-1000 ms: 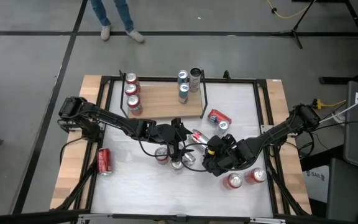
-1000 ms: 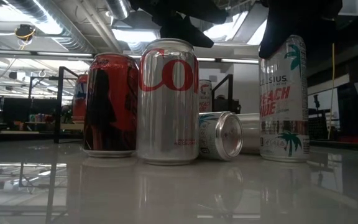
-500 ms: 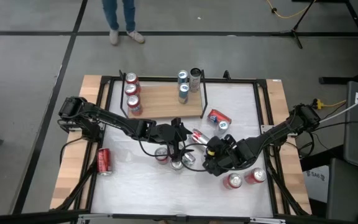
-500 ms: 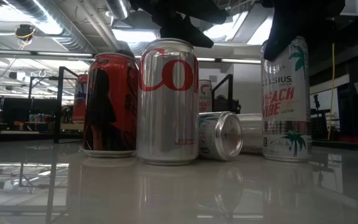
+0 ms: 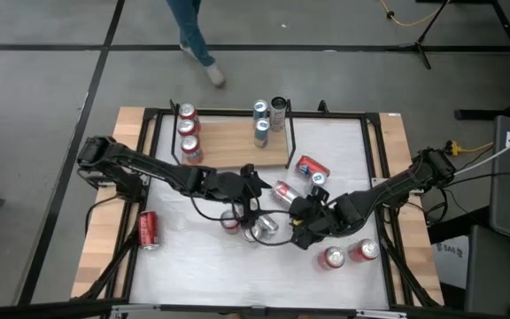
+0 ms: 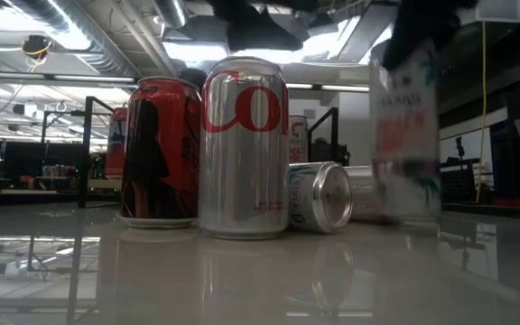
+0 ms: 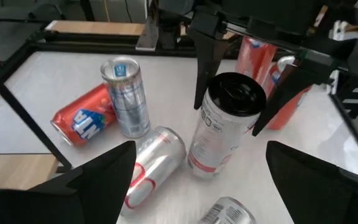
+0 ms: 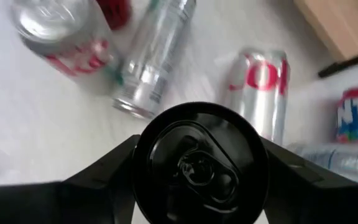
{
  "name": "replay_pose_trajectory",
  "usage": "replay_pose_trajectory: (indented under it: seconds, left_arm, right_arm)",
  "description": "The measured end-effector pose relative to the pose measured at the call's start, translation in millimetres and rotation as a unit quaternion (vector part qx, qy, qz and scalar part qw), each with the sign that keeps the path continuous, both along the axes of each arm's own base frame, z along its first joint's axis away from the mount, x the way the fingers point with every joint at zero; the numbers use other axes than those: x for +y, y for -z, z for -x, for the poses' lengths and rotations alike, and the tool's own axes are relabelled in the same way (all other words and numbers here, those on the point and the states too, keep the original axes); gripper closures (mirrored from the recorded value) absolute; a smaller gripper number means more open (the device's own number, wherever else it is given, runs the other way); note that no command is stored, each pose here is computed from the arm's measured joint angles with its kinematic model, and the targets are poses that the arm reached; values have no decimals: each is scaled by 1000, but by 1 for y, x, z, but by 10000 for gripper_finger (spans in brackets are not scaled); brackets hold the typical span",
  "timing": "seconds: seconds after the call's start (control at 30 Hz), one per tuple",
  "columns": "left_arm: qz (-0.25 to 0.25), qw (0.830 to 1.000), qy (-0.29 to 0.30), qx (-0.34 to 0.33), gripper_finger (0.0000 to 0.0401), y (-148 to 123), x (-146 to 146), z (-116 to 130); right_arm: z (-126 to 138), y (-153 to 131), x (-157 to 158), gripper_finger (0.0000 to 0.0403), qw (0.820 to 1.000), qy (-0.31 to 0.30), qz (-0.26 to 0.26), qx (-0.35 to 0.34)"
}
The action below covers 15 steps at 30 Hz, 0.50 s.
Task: Place canned beverage on shelf
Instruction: Put the white pink soda can on the shelf aligned with the other white pink soda can
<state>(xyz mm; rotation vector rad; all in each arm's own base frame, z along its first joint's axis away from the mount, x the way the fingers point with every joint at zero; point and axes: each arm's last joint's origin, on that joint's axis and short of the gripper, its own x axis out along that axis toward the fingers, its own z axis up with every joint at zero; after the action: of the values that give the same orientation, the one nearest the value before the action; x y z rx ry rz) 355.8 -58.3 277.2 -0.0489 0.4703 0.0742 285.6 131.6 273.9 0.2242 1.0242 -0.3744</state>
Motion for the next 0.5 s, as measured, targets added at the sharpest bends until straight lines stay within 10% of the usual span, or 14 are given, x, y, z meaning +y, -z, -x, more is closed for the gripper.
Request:
replay_pose_trajectory:
  seconds: [0.5]
  left_arm:
    - [-69, 997, 2, 38, 49, -59, 17, 76]
  right_arm:
    - [-26, -101, -77, 157, 989, -124, 76, -34]
